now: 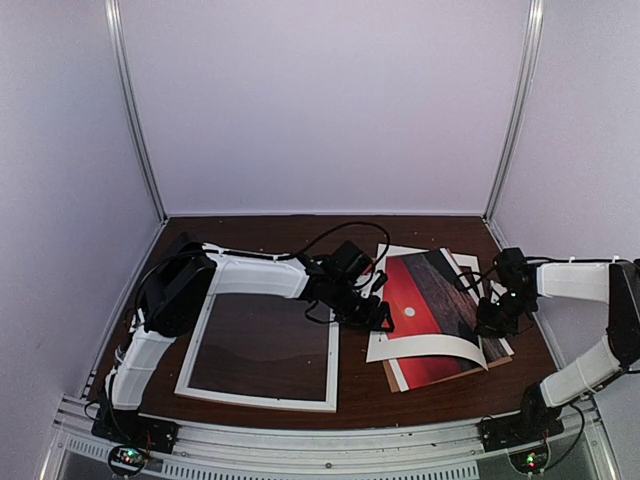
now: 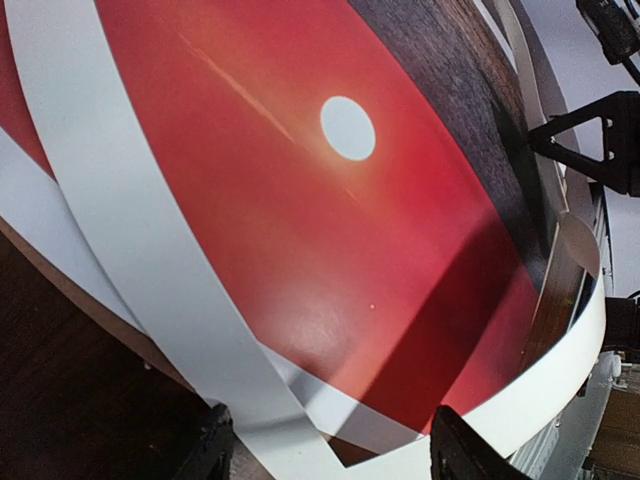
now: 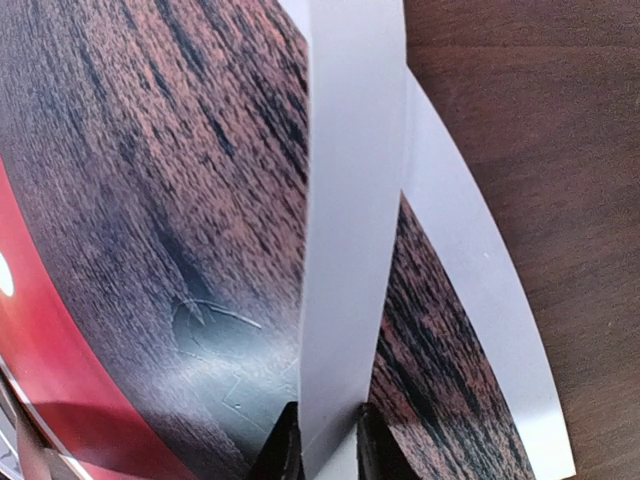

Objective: Put the photo into the frame
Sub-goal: Pick up the mat board from the photo.

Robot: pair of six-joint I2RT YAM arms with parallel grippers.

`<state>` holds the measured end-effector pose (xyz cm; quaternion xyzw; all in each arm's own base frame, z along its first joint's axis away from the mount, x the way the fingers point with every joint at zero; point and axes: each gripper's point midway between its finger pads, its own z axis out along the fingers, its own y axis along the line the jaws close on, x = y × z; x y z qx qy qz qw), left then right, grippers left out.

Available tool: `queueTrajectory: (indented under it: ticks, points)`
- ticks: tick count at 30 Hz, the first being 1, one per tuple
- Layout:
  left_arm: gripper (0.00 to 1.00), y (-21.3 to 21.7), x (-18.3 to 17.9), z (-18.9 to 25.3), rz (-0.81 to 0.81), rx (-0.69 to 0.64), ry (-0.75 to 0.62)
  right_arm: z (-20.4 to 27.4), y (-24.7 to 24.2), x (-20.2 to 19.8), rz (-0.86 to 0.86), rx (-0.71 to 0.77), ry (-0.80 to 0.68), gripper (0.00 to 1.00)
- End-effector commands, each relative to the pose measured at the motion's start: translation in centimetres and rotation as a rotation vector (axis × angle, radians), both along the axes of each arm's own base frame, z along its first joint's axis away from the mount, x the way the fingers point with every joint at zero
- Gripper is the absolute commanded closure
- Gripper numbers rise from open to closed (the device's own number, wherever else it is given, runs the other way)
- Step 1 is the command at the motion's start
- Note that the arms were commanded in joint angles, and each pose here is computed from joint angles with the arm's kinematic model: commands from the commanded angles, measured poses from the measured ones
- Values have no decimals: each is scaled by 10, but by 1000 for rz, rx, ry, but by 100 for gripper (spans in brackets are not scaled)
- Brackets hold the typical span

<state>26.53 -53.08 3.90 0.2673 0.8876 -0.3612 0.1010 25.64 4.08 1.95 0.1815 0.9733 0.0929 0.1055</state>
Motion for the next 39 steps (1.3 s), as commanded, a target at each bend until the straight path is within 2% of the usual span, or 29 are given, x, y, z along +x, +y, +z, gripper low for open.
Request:
queueTrajectory:
  ticks: [1, 18, 23, 31, 39]
  points:
    - [32, -2, -1, 1, -10, -16, -25, -13, 1, -13, 9, 8, 69, 84]
    - [27, 25, 29, 33, 44, 8, -124, 14, -6, -6, 24, -39, 24, 99]
    - [21, 25, 35, 39, 51, -9, -122, 21, -7, -4, 27, -48, 12, 100]
    - [14, 23, 38, 36, 86, -61, 4, 25, -6, -4, 26, -36, 4, 100]
    - [17, 14, 31, 30, 88, -87, 128, 27, -3, -3, 27, -22, -4, 100]
